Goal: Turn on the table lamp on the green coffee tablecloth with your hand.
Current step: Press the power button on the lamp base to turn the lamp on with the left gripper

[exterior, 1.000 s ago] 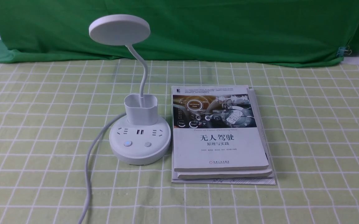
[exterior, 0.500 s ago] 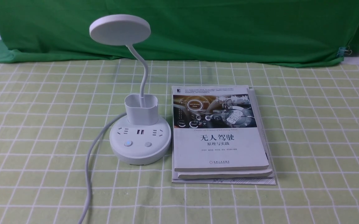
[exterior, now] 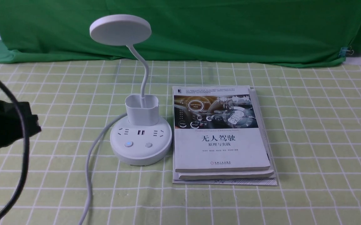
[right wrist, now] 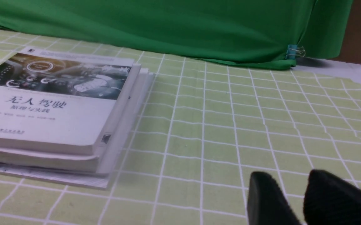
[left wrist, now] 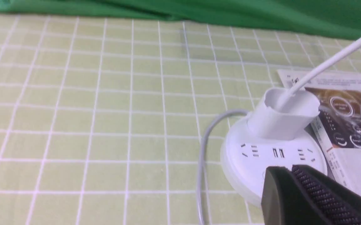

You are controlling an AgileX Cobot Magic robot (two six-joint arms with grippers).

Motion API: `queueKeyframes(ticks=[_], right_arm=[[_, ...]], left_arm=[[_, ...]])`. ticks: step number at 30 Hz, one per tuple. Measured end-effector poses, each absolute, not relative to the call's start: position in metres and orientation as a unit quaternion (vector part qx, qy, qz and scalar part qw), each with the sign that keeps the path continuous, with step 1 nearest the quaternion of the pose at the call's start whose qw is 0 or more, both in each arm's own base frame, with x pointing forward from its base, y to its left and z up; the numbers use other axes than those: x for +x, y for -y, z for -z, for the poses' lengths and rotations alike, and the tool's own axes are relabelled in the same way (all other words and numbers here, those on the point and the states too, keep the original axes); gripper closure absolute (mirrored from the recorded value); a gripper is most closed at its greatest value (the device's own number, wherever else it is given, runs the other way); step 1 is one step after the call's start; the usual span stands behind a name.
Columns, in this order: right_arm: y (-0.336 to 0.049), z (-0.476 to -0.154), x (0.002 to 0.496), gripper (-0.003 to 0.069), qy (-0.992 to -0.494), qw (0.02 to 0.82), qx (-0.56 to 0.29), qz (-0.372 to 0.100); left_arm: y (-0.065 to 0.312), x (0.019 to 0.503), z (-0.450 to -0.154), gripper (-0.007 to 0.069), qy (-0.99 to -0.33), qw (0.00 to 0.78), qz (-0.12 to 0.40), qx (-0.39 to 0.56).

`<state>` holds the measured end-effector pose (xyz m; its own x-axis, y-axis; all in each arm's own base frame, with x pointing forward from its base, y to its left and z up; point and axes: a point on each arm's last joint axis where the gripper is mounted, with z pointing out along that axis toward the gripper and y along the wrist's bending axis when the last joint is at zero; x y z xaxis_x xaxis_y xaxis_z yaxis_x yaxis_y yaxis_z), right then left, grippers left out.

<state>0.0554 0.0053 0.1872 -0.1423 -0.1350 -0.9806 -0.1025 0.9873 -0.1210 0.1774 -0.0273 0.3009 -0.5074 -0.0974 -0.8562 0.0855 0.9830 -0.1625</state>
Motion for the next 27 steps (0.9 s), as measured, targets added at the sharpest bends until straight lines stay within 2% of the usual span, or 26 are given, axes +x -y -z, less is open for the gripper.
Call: queueKeyframes(ticks=[1,3,6,14,20,27], right_arm=[[-0.005,-0.187,0.055,0.0414,-0.756,0.650,-0.079,0.012],[-0.005,-0.187,0.055,0.0414,-0.756,0.650,-0.079,0.012],[-0.005,-0.187,0.055,0.0414,-0.756,0.650,-0.079,0.012],[-0.005,-0.187,0.055,0.0414,-0.756,0.650,-0.079,0.012],[-0.005,-0.187,0.055,0.0414,-0.756,0.650,-0.079,0.012],[-0.005,-0.187,0.055,0.0414,-0.756,0.650,-0.079,0.012]], left_arm=[[0.027,0.177,-0.301,0.0606,-0.863,0.497,0.094,-0.005],[0.032,0.192,-0.287,0.0606,-0.880,0.458,0.117,-0.032],[0.037,0.215,-0.269,0.0606,-0.905,0.403,0.126,-0.048],[0.055,0.261,-0.253,0.0606,-0.942,0.305,0.137,0.027],[0.118,0.277,-0.232,0.0606,-0.947,0.248,0.133,0.157],[0.164,0.297,-0.214,0.0606,-0.945,0.229,0.086,0.218]])
